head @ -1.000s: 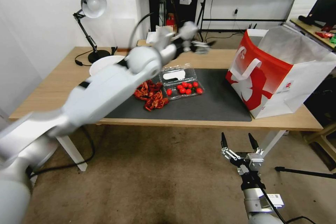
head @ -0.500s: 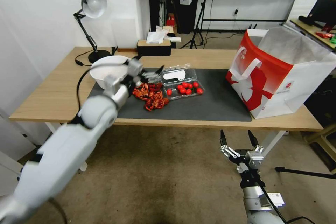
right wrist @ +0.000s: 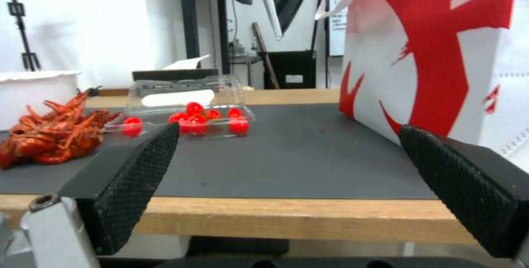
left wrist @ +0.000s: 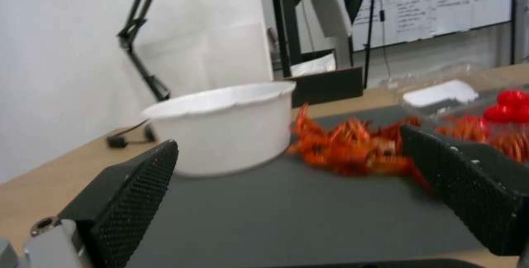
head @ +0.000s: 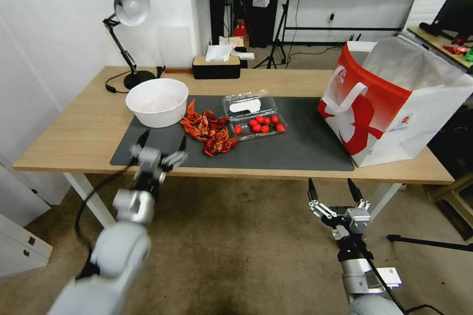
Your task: Pick up the trash from the table and place it into the takeout bag.
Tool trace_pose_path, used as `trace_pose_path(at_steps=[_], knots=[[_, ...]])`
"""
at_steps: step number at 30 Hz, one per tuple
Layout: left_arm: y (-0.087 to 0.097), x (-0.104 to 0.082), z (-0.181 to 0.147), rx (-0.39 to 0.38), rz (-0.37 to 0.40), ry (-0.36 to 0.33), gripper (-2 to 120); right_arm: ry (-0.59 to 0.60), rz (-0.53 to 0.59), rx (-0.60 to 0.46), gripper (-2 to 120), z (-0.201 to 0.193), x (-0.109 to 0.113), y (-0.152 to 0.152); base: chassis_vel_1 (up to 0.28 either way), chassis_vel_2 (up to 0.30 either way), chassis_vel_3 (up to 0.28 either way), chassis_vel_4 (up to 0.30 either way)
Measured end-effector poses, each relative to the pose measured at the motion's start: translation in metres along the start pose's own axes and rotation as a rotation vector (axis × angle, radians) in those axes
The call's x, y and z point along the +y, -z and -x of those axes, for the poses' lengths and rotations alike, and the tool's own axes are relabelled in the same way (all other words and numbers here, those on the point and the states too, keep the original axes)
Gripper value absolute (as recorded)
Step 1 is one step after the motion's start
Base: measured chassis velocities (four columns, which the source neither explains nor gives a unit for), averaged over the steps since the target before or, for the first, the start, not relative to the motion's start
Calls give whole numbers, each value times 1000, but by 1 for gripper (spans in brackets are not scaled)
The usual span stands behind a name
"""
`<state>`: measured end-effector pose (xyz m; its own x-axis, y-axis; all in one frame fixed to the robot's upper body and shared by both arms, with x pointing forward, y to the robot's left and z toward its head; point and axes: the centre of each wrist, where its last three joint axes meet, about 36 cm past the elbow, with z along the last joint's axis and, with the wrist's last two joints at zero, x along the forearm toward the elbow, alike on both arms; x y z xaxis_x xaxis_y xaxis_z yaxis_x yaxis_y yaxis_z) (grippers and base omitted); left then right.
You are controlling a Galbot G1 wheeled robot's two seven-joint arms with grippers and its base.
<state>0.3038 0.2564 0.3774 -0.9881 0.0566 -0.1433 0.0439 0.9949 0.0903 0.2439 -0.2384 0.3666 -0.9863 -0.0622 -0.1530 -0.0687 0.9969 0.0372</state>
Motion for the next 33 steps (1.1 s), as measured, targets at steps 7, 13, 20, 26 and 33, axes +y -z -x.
trace_pose_path(at_steps=[7, 13, 20, 26, 33], knots=[[-26, -10, -45, -3, -33, 22, 100, 15, 44, 57, 100, 1, 0, 9, 0, 0, 0, 0], [-38, -22, -57, 9, -57, 29, 100, 35, 81, 95, 100, 2, -1, 8, 0, 0, 0, 0], [-42, -27, -56, 22, -64, 30, 100, 61, 97, 147, 100, 1, -4, 3, 0, 0, 0, 0], [-44, -25, -55, 29, -74, 38, 100, 81, 96, 149, 100, 2, -4, 3, 0, 0, 0, 0], [-46, -23, -56, 37, -79, 52, 100, 95, 90, 151, 100, 2, -2, 3, 0, 0, 0, 0]])
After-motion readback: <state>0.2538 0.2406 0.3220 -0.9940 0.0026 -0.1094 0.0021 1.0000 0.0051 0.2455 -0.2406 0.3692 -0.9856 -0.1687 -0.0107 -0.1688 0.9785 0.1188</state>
